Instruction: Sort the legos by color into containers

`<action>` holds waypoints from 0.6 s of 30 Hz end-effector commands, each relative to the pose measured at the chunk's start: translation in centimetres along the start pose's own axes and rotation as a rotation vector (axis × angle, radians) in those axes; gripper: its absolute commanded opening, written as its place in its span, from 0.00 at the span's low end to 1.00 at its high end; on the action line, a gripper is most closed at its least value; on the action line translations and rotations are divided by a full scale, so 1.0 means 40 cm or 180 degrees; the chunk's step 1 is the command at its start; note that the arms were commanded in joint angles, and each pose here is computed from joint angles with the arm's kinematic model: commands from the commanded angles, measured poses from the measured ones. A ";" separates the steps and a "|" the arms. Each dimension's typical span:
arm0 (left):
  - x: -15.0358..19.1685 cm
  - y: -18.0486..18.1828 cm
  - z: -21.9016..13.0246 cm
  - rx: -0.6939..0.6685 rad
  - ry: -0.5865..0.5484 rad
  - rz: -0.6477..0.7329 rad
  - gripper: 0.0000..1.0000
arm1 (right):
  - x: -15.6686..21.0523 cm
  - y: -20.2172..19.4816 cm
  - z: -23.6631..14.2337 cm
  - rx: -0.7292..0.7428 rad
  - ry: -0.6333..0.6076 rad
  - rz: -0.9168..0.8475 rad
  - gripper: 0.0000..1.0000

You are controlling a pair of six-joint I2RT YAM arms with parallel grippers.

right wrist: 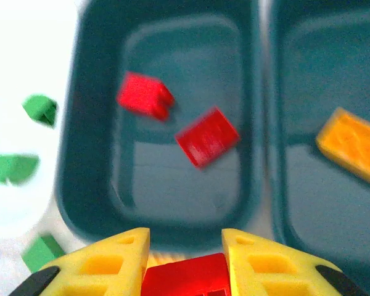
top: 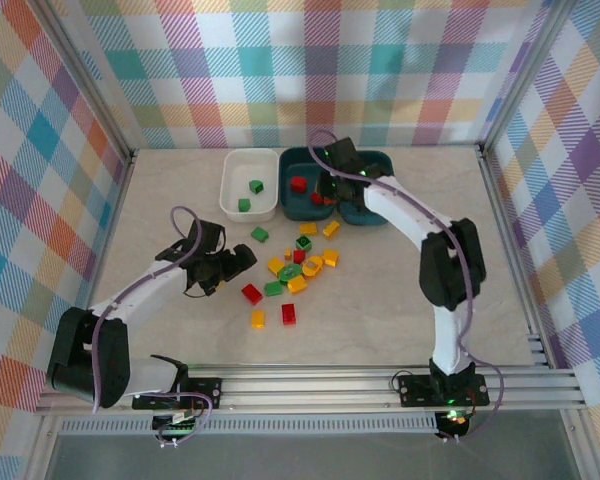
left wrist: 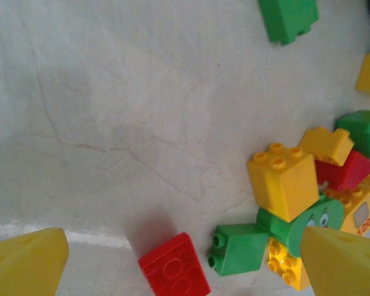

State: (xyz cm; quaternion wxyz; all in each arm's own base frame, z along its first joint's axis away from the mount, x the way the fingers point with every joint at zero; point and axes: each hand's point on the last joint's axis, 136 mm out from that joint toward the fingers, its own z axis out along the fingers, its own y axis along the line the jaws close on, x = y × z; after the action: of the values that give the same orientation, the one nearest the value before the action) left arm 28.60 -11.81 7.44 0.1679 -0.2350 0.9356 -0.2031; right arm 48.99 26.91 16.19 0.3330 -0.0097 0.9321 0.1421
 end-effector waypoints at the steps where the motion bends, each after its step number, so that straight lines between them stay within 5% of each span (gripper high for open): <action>1: 0.020 0.011 -0.009 0.0030 0.0082 -0.0001 0.97 | 0.013 0.021 0.093 -0.0021 0.0271 -0.0247 0.29; 5: 0.035 0.028 -0.019 0.0025 0.0080 -0.0014 0.98 | -0.011 0.032 0.141 0.0003 0.0358 -0.0308 0.34; 9: 0.035 0.018 -0.028 0.0105 0.0072 0.0013 0.99 | -0.035 0.057 0.140 -0.0095 0.0349 -0.0375 0.54; 15: 0.011 -0.018 -0.041 0.0209 0.0024 0.0018 0.99 | -0.091 0.093 -0.013 -0.0270 0.0017 -0.0452 0.57; 18: 0.004 -0.018 -0.032 0.0166 0.0003 -0.0084 0.99 | -0.041 0.092 -0.093 -0.0321 -0.0055 -0.0531 0.57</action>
State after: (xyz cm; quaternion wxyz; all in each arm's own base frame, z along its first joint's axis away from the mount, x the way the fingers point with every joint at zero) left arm 27.49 -11.96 8.11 0.1676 -0.2332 0.9310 -0.2254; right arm 49.79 28.99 15.02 0.2970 -0.0809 0.9420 0.1334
